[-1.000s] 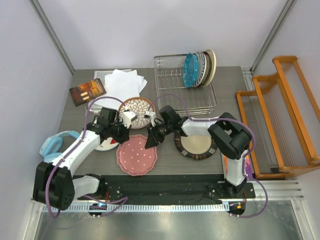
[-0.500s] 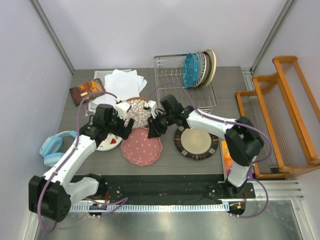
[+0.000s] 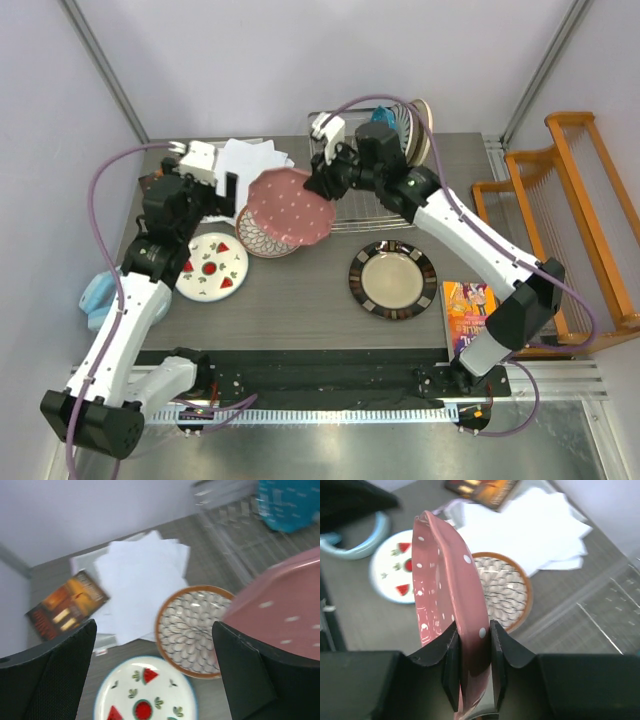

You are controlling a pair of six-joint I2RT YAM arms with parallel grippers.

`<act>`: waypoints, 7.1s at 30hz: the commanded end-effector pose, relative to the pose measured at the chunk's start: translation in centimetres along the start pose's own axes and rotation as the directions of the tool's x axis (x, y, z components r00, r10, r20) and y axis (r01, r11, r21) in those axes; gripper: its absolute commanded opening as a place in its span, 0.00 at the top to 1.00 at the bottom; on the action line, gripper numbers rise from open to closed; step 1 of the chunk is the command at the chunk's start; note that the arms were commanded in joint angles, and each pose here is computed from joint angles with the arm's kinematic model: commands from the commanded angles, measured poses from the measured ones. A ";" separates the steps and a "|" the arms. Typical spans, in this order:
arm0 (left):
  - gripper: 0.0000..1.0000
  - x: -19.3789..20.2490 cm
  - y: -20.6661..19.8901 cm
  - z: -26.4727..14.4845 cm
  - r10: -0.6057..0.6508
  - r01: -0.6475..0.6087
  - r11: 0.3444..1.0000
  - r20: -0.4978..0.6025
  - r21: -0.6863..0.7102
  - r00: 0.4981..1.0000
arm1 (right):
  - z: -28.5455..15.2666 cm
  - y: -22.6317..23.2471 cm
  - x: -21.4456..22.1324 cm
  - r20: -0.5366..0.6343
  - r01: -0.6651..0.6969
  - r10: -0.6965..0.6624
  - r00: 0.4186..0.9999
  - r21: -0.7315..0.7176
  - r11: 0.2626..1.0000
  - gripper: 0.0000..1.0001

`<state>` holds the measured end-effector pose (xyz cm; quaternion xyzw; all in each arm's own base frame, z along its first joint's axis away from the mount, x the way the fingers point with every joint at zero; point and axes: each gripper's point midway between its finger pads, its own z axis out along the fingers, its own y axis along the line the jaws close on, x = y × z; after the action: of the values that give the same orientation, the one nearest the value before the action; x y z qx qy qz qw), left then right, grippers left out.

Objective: Load the plates into the dish rack

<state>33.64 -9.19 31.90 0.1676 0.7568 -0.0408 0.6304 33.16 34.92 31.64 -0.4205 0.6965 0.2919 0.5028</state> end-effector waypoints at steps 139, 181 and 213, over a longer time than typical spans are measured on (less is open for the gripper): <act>0.74 22.5 -31.3 4.7 -0.432 0.852 0.466 -0.779 0.239 0.455 | -17.6 -3.4 24.2 -0.029 -0.626 0.762 0.647 0.550 0.552 0.06; 0.67 24.1 -35.4 5.1 -0.450 0.858 0.472 -0.782 0.201 0.431 | -17.3 -3.7 26.5 0.017 -0.655 0.781 0.624 0.557 0.511 0.05; 1.00 21.8 -36.2 8.4 -0.512 0.900 0.416 -0.784 0.130 0.350 | -18.4 -4.9 26.6 0.057 -0.643 0.776 0.628 0.599 0.476 0.04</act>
<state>26.56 -42.23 3.48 -0.0283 0.8546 -0.4983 0.1434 24.77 9.75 11.93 0.0471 0.9177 0.2067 0.3359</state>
